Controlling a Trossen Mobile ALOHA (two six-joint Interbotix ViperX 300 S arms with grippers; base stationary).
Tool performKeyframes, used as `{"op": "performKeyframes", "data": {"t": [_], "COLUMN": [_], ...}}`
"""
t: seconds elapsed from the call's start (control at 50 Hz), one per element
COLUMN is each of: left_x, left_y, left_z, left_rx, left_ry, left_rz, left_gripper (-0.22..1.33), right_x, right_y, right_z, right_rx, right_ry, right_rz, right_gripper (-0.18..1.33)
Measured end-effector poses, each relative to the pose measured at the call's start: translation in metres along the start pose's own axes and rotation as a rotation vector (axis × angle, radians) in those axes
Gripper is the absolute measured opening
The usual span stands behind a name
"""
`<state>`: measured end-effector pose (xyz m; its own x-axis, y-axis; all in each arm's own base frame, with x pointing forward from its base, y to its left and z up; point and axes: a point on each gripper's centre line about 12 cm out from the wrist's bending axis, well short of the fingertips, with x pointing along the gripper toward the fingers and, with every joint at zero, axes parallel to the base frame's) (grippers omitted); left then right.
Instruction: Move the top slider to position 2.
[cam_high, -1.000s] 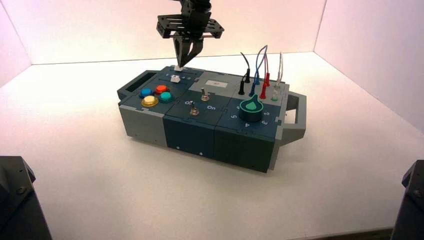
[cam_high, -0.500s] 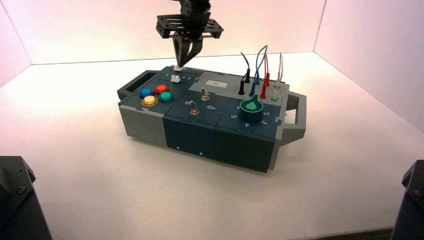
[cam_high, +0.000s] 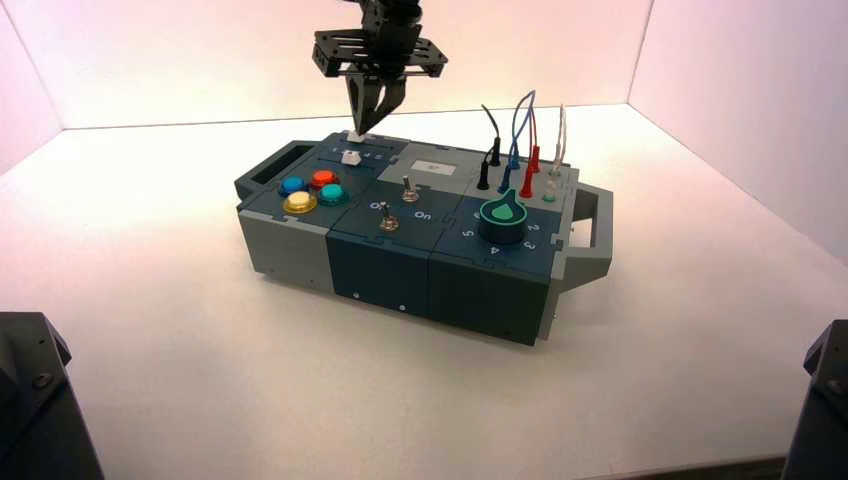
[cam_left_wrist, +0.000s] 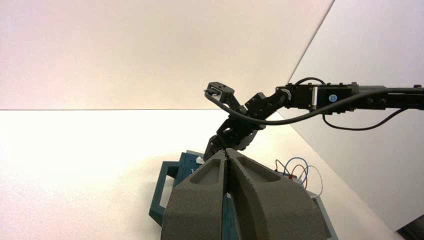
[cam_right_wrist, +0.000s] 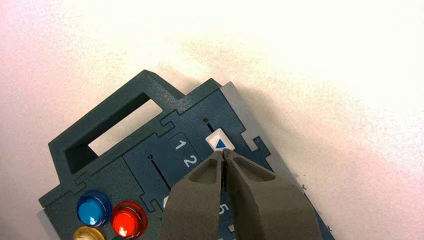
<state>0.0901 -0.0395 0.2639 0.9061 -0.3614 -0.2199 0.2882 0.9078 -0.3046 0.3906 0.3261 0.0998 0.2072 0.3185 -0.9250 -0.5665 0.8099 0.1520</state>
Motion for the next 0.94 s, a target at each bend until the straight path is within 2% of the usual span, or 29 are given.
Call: {"op": "performKeyframes", "data": {"t": [0.2, 0.52, 0.94], "left_x": [0.0, 0.0, 0.001], "left_y": [0.0, 0.0, 0.0], "left_z": [0.0, 0.0, 0.0], "left_rx": [0.0, 0.003, 0.0], "left_ry": [0.0, 0.003, 0.007], "left_rz": [-0.001, 0.001, 0.001], "left_gripper": [-0.16, -0.16, -0.16], "right_x": [0.001, 0.0, -0.034], "right_y": [-0.009, -0.008, -0.003], "right_z": [-0.006, -0.012, -0.007], "right_rx": [0.013, 0.001, -0.021], "right_ry": [0.019, 0.023, -0.058], "right_rz": [-0.012, -0.02, -0.023], "right_gripper": [-0.14, -0.14, -0.14]}}
